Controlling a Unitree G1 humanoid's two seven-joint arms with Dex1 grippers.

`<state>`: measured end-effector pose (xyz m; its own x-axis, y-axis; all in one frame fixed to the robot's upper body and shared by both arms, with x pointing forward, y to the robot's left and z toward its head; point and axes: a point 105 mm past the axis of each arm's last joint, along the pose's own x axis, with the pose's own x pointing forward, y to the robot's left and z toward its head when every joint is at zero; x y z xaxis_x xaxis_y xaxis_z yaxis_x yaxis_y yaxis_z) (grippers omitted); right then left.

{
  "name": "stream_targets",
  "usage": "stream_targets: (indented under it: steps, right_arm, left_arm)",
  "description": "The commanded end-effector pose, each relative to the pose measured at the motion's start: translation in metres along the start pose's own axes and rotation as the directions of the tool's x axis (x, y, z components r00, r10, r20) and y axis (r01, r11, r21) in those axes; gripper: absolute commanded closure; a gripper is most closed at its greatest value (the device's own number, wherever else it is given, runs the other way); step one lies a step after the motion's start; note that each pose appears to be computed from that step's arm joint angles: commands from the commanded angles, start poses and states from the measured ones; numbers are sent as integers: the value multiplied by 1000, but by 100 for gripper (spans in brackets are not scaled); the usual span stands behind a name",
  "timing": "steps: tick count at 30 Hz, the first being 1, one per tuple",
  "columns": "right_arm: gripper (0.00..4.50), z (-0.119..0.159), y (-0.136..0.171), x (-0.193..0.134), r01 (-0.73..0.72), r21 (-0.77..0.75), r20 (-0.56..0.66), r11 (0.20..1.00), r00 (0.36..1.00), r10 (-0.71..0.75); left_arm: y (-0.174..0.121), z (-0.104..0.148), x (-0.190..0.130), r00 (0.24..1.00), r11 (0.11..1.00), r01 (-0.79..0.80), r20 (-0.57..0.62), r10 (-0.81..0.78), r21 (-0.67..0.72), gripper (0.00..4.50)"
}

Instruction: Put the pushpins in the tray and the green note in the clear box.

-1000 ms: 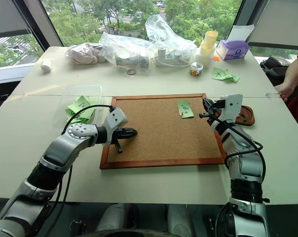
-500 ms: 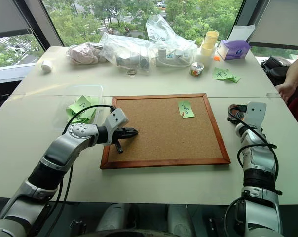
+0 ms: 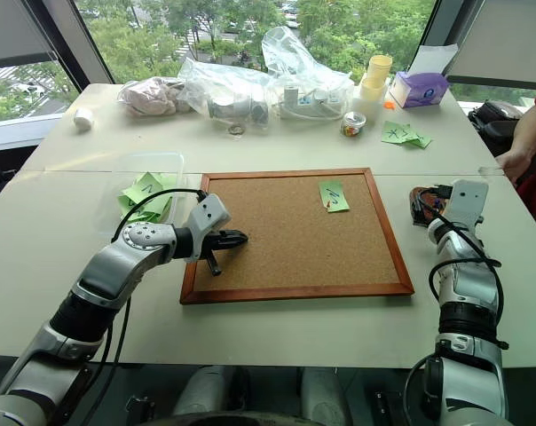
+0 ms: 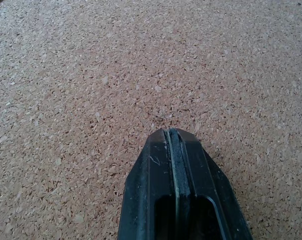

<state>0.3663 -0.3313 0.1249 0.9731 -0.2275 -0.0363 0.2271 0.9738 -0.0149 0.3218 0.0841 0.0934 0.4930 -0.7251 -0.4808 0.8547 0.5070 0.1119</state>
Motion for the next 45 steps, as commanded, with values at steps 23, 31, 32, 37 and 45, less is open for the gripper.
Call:
stream_targets:
  steps: [23, 31, 32, 37, 45]
  right_arm:
    - [7, -18, 167, -33, -688, -46, -115, 724, 724, 680]
    - [194, -38, 173, -27, -707, -29, -216, 707, 695, 686]
    - [236, -39, 173, -28, -709, -30, -219, 705, 693, 687]
    - [447, -42, 172, -29, -705, -37, -226, 708, 696, 681]
    - [447, -12, 167, -26, -662, -118, -68, 740, 749, 659]
  left_arm:
    - [-6, -24, 7, 996, 999, 3, -87, -6, -34, 450]
    - [-6, -26, 7, 996, 999, -6, -89, 2, -42, 450]
    - [-6, -26, 7, 996, 999, -7, -89, 3, -42, 450]
    - [-6, -26, 6, 996, 999, -11, -88, 7, -43, 450]
    - [-4, -26, 6, 996, 999, -13, -86, 9, -38, 450]
